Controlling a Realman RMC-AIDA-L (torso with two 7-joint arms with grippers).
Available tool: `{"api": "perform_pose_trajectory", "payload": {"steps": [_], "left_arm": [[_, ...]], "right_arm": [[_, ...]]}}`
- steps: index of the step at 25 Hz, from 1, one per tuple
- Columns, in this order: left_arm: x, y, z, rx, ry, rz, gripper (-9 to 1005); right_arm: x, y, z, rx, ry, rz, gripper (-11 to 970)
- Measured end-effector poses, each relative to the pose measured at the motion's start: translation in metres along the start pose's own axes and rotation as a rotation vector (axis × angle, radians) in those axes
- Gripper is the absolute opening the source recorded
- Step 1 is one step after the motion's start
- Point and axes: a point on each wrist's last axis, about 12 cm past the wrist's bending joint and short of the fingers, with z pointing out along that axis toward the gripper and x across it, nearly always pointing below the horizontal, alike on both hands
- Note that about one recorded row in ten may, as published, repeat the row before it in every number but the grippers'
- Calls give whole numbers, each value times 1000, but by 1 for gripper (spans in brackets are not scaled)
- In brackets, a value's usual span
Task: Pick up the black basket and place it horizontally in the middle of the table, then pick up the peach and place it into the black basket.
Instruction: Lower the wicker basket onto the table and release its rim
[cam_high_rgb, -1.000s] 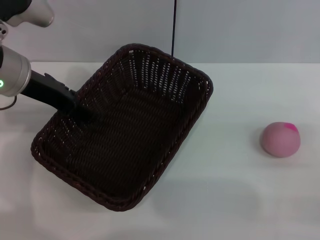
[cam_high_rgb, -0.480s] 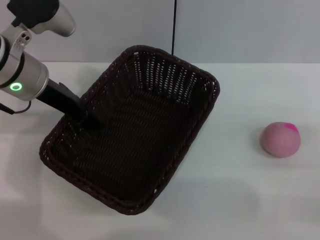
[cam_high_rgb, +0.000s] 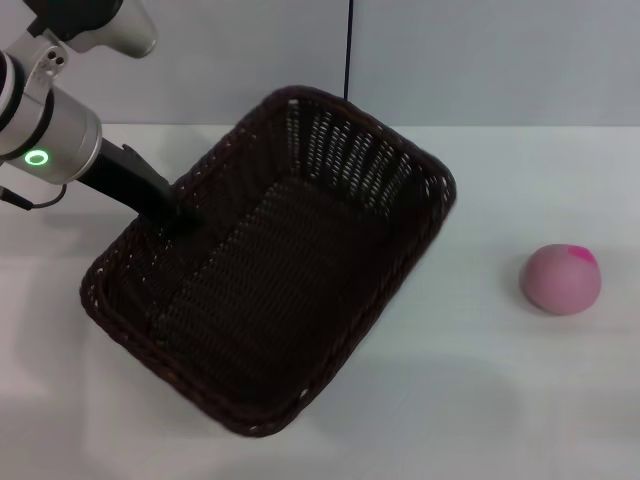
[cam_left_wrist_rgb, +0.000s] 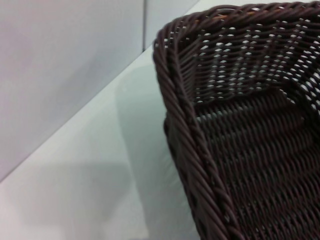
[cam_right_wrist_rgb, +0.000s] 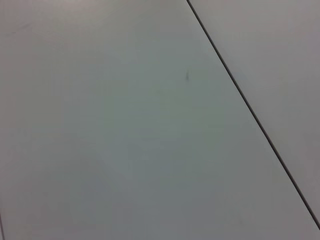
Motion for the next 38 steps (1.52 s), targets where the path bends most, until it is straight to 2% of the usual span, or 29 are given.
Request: {"api": "perform_pose_trajectory", "payload": {"steps": [1, 5, 7, 8, 9, 10, 16, 20, 23, 30, 34, 38], "left_arm": [[0, 0, 0, 0, 0, 0, 345], [-9, -1, 1, 3, 3, 122, 231], [-13, -1, -1, -1, -1, 199, 218], [-16, -1, -2, -5, -5, 251, 212], [-22, -2, -4, -16, -13, 366, 205], [-22, -2, -4, -16, -13, 366, 205], [-44, -20, -3, -56, -4, 745, 206], [-54, -30, -1, -66, 1, 871, 206], [-59, -36, 2, -55, 1, 908, 207], [-52, -47, 12, -3, 10, 867, 225], [-48, -52, 12, 40, -39, 863, 237], [-47, -54, 9, 36, -63, 882, 249]], "right_arm": [[0, 0, 0, 1, 0, 2, 696], [0, -1, -3, 5, 2, 4, 696], [-1, -1, -5, 10, 4, 3, 696], [-1, -1, -5, 10, 4, 3, 696], [-1, -1, -8, 14, 5, 4, 696], [-1, -1, -8, 14, 5, 4, 696], [-3, -3, -13, 25, 6, 21, 697], [-3, -3, -14, 28, 9, 21, 697], [-3, -3, -15, 30, 10, 21, 696], [-3, -4, -15, 30, 13, 21, 698], [-2, -3, -13, 22, 16, 23, 695], [-1, -2, -12, 16, 20, 25, 690]]}}
